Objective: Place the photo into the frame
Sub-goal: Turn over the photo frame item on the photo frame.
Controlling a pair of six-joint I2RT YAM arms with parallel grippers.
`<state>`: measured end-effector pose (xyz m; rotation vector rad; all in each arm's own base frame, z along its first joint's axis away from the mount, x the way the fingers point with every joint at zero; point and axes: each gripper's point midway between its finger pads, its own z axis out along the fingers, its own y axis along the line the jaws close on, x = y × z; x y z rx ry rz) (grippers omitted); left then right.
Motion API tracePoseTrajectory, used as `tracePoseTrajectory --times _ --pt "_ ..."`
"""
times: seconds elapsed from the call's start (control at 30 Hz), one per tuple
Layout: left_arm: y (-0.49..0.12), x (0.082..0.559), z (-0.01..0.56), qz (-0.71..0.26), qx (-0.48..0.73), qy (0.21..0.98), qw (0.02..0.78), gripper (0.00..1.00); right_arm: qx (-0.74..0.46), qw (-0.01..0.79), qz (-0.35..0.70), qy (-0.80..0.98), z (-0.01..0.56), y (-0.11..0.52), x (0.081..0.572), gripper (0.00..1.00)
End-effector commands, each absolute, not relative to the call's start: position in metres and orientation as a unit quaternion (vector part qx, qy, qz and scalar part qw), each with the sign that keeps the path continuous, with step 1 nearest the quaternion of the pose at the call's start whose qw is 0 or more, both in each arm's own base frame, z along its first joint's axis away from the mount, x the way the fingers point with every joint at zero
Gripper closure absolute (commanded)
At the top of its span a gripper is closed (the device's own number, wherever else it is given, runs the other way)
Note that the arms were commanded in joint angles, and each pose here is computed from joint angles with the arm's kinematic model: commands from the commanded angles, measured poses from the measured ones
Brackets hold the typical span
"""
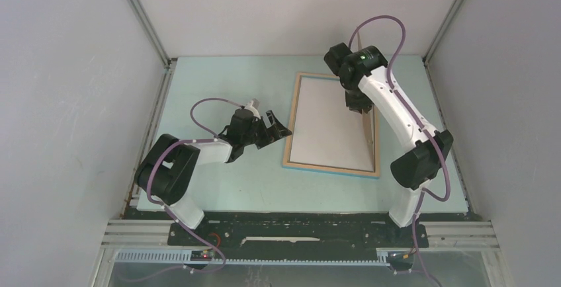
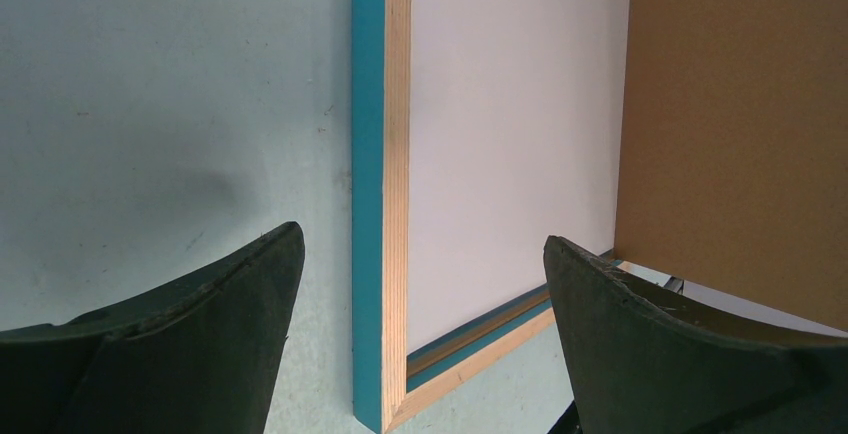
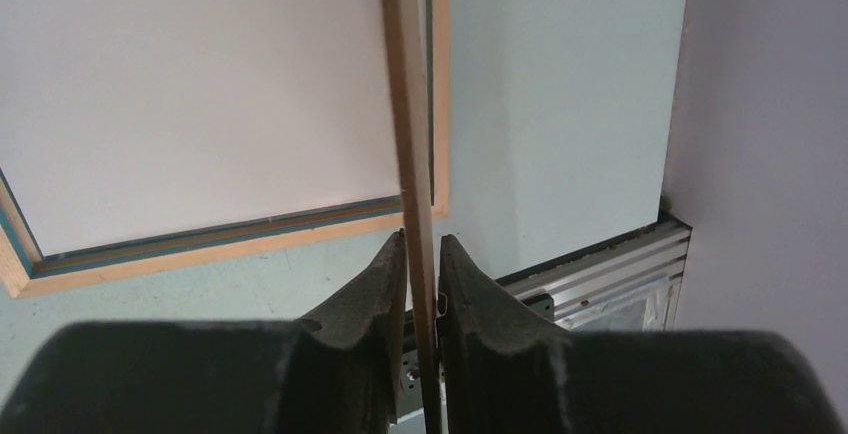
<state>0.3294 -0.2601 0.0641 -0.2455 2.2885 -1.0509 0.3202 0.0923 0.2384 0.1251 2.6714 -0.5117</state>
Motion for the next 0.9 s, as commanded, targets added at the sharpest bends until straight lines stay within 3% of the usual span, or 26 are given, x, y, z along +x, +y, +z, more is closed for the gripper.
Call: tracePoseTrajectory --times 0.0,0.13,0.47,0.87 --pt "-0.266 0.34 0.092 -0.407 -0.069 0.844 0.342 0.03 0.068 0.2 -0.227 0.951 0.225 0.081 0.331 0.77" --pt "-0.266 0.34 0.092 -0.408 -0.068 0.844 0.342 0.03 0.074 0.203 -0.237 0.947 0.23 0.072 0.327 0.85" --pt "-0.266 0.34 0.093 -0.409 -0.068 0.843 0.342 0.03 0.087 0.205 -0.259 0.94 0.228 0.061 0.32 0.88" --pt "-0.264 0.338 0.095 -0.41 -0.069 0.841 0.347 0.03 0.069 0.194 -0.236 0.95 0.212 0.091 0.341 0.59"
